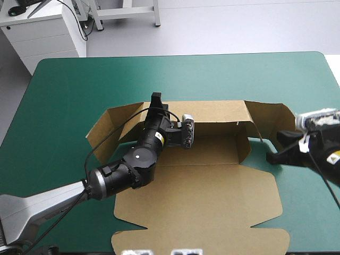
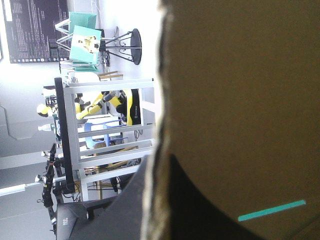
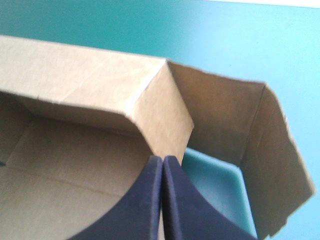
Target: Fold the box
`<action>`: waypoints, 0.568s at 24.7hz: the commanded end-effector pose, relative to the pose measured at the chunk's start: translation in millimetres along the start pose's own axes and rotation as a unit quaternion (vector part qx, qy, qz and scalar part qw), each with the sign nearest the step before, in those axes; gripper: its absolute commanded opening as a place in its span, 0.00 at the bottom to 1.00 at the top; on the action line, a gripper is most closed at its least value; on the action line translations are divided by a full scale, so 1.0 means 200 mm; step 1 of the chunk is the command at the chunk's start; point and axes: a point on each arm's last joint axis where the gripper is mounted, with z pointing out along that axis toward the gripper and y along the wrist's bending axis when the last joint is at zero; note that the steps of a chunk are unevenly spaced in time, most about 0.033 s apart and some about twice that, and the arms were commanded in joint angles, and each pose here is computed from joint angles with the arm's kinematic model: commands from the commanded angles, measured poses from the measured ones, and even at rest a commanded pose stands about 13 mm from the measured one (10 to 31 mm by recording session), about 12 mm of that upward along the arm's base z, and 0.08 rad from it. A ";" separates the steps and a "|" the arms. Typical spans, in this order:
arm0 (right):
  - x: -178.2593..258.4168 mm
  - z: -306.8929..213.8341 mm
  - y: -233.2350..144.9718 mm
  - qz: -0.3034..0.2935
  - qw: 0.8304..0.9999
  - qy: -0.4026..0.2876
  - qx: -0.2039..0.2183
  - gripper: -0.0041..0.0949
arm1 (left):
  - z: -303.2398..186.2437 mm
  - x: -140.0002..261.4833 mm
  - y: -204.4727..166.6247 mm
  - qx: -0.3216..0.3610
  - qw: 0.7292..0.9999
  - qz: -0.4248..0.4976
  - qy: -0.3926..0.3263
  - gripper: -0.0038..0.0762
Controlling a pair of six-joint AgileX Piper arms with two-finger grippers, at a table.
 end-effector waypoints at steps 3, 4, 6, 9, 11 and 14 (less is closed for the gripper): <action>-0.29 0.08 -0.07 0.003 0.998 -0.054 0.009 0.02 | -0.07 0.02 0.12 -0.047 0.999 -0.010 -0.003 0.04; -0.32 0.12 -0.08 0.003 0.999 -0.044 0.007 0.02 | -0.07 0.02 0.12 -0.047 0.999 -0.010 -0.003 0.04; -0.37 0.18 -0.11 0.012 1.000 -0.019 -0.002 0.03 | -0.07 0.02 0.12 -0.047 0.999 -0.016 -0.004 0.04; -0.46 0.34 -0.17 0.037 0.999 0.015 -0.012 0.03 | -0.07 0.02 0.12 -0.047 0.999 -0.018 -0.003 0.04; -0.49 0.45 -0.21 0.053 0.998 0.039 -0.016 0.03 | -0.07 0.03 0.12 -0.045 0.999 -0.015 0.000 0.04; -0.50 0.58 -0.26 0.062 0.996 0.069 -0.016 0.03 | -0.07 0.04 0.12 -0.047 0.999 -0.021 0.011 0.04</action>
